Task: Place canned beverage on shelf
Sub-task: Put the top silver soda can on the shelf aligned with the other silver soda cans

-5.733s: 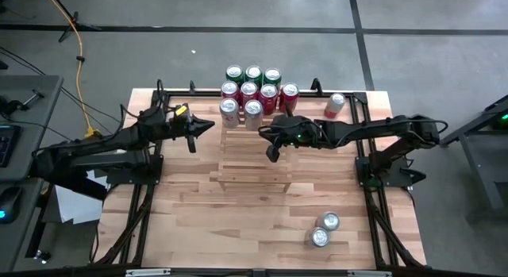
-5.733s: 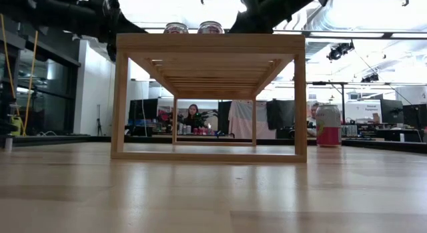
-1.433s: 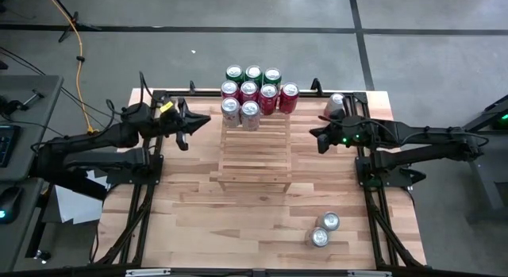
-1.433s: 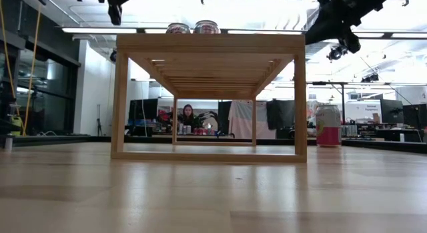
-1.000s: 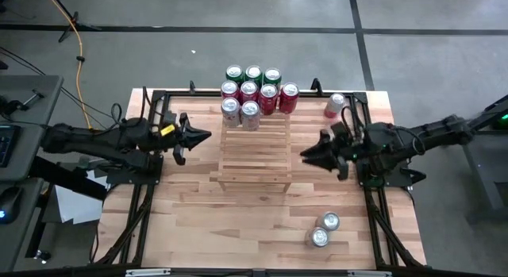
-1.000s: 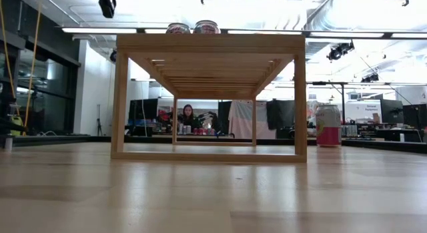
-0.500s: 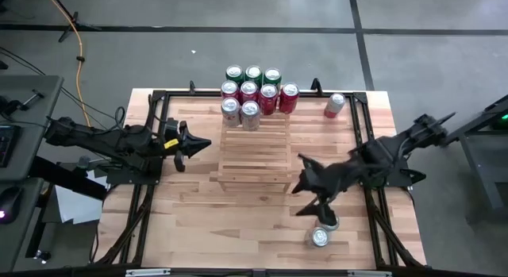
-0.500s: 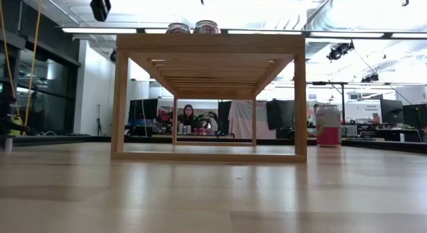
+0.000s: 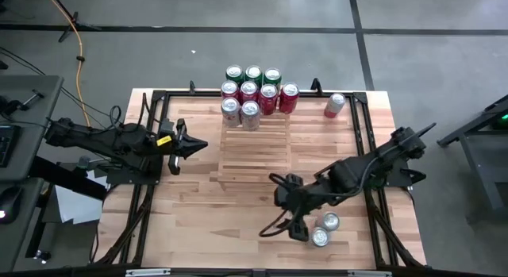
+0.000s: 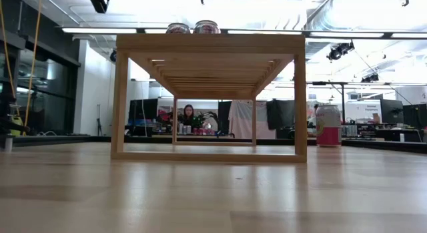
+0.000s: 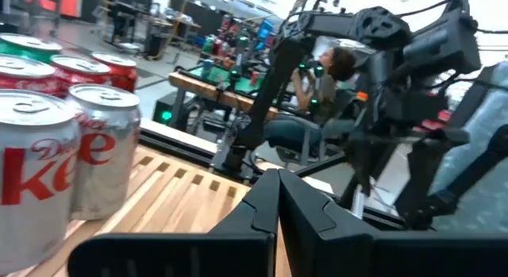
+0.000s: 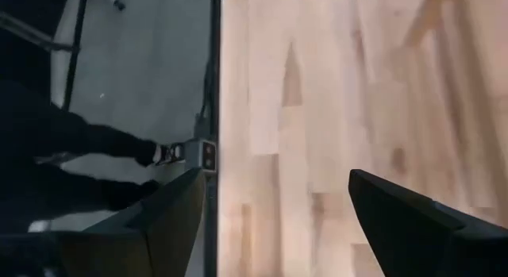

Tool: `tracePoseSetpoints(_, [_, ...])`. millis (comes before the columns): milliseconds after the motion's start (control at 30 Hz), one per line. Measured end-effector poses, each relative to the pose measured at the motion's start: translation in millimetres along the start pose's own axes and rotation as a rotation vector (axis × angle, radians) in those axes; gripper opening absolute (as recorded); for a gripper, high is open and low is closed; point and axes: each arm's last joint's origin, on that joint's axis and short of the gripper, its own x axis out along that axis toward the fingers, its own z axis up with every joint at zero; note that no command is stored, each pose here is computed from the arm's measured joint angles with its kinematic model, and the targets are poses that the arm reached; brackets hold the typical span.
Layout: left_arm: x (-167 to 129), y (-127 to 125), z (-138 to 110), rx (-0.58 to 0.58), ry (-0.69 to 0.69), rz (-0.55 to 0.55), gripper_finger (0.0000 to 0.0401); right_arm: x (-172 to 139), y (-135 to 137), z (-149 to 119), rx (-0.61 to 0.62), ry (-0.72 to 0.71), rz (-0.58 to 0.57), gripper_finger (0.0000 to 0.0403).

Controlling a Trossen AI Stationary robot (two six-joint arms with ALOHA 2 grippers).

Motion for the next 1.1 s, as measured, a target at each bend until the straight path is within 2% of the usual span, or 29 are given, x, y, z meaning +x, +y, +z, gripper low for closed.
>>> tracePoseSetpoints(100, [-2,-1,1,0.014,0.001,-0.043,0.0000,15,2,-1,0.007,0.050,0.022,0.0299])
tracePoseSetpoints(200, [-5,-2,3,0.024,-0.001,-0.072,0.0000,27,-1,-7,0.104,0.122,-0.021,0.0300])
tracePoseSetpoints(267, [-5,-2,3,0.024,-0.003,-0.075,0.0000,31,-4,-13,0.144,0.198,-0.057,0.0306])
tracePoseSetpoints(400, [-6,-2,4,0.038,-0.007,-0.076,0.0000,30,-8,-24,0.179,0.359,-0.060,0.0328])
tracePoseSetpoints(533, [-6,-2,4,0.038,-0.008,-0.076,0.0000,29,-8,-29,0.141,0.395,-0.085,0.0341])
tracePoseSetpoints(833, [-6,-1,4,0.040,-0.008,-0.072,0.0000,29,-7,-32,0.095,0.396,-0.113,0.0342])
tracePoseSetpoints(1100, [-6,-1,4,0.036,-0.012,-0.058,0.0000,34,10,-60,-0.046,0.481,-0.109,0.0342])
